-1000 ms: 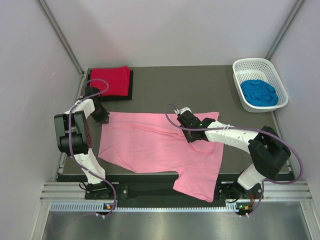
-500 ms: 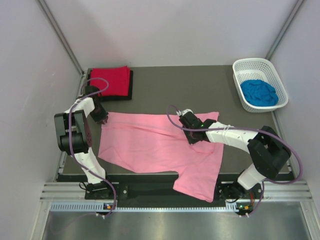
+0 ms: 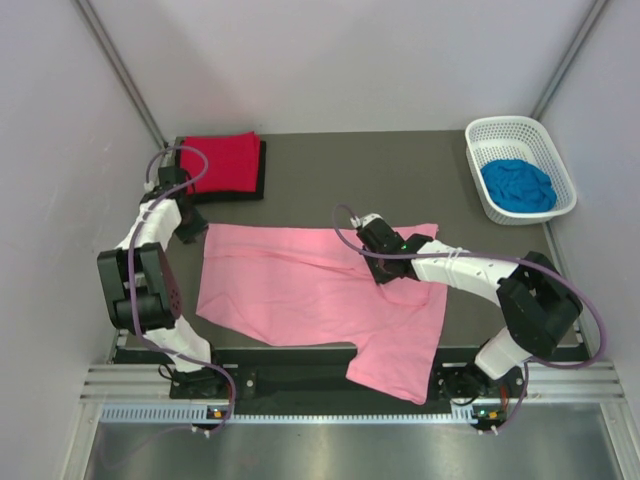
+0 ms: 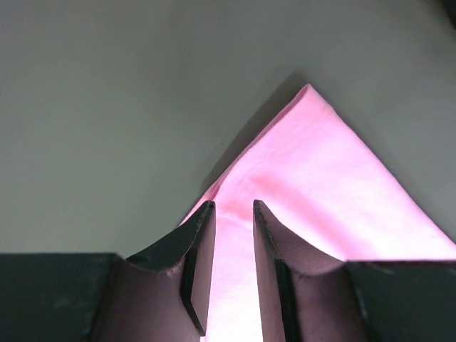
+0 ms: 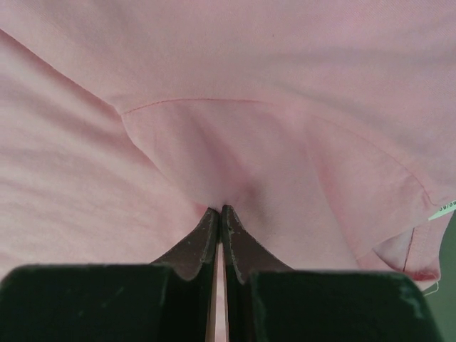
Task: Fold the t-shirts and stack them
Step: Fold the tshirt
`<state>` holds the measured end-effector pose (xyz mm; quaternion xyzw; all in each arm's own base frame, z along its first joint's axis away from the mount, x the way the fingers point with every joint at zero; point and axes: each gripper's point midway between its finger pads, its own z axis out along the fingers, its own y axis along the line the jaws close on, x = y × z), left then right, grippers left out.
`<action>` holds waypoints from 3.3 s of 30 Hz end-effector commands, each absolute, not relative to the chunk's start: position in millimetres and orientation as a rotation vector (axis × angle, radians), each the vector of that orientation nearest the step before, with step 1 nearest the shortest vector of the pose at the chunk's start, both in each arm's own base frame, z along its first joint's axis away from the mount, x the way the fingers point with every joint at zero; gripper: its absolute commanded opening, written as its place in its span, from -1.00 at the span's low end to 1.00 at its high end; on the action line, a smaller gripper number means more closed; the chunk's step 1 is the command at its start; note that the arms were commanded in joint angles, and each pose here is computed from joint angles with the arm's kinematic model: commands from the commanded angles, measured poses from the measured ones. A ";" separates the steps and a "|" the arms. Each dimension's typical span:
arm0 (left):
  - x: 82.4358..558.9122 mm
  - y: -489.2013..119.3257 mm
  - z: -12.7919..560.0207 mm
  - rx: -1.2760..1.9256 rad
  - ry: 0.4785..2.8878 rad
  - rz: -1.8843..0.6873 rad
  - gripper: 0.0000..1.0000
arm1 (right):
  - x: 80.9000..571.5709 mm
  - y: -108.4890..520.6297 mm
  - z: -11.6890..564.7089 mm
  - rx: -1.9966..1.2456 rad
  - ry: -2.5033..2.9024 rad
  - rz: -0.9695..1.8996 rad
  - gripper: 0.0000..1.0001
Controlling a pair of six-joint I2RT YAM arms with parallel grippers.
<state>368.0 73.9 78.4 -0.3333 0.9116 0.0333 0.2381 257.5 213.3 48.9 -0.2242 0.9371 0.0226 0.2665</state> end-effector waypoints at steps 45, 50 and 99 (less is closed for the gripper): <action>358.7 84.1 49.4 -1.073 2.456 0.137 -1.00 | 257.7 210.9 59.9 -0.559 2.513 0.081 -1.00; 354.9 84.2 46.1 -1.076 2.477 0.154 -1.00 | 257.6 208.3 60.6 -0.553 2.512 0.071 -1.00; 406.8 -32.1 112.7 -0.603 2.464 -0.474 -0.35 | 225.2 223.4 81.5 -0.523 2.535 0.014 -0.82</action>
